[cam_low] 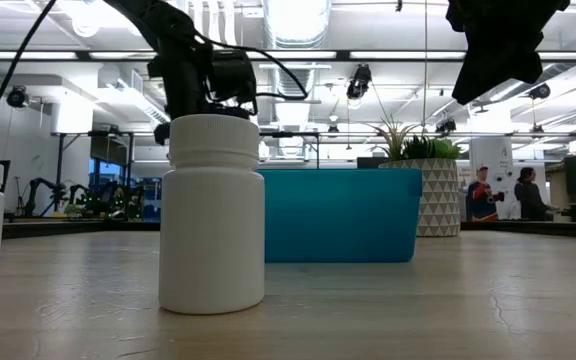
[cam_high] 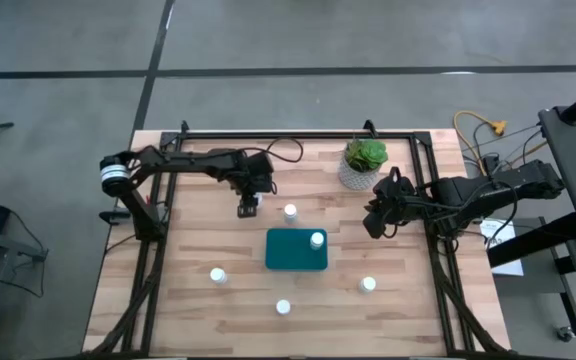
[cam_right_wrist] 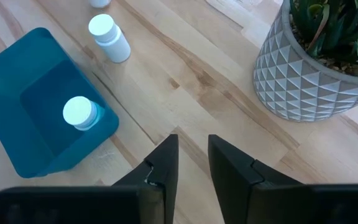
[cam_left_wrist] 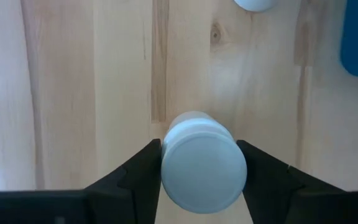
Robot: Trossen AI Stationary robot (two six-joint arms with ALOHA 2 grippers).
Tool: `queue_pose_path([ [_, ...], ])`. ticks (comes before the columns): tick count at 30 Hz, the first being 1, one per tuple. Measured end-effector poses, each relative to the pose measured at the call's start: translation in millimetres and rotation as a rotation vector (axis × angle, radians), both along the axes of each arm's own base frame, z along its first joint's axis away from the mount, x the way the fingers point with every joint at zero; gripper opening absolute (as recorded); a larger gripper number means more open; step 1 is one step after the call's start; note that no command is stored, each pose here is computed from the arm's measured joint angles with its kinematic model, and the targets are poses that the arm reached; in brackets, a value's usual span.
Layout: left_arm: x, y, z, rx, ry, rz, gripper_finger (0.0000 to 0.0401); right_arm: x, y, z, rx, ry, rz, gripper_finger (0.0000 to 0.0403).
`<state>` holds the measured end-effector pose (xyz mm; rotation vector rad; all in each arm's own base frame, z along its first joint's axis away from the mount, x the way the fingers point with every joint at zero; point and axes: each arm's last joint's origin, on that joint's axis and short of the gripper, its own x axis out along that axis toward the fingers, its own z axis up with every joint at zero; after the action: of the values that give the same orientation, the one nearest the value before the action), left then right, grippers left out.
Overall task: Pick and place pill bottles into a basket
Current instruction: Put the white pill bottle into the blue bin
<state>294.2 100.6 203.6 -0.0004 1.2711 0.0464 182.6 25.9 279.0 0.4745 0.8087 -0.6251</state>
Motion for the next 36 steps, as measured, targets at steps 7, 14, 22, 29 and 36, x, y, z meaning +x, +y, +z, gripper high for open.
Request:
queue_pose_path([
  [7, 0.6, -3.3, 38.5, -0.027, 0.028, 0.026, 0.0169, 0.0, 0.0, 0.0, -0.001, 0.001, 0.002, 0.0072],
  [14, 3.3, -12.5, 97.0, -0.013, -0.131, 0.076, 0.0169, 0.1, 0.0, -0.1, -0.006, 0.004, 0.009, 0.0077],
  [22, 5.5, -39.3, 131.6, -0.029, -0.193, 0.041, 0.0169, 0.3, 0.1, 0.0, -0.012, 0.007, 0.019, 0.0070],
  [29, 11.1, -64.7, 139.1, -0.070, -0.221, 0.046, 0.0169, 0.3, 0.1, 0.0, -0.020, 0.012, 0.030, 0.0068],
  [36, 14.2, -82.9, 142.0, -0.091, -0.239, 0.057, 0.0169, 0.3, 0.1, -0.1, -0.033, 0.021, 0.052, 0.0068],
])
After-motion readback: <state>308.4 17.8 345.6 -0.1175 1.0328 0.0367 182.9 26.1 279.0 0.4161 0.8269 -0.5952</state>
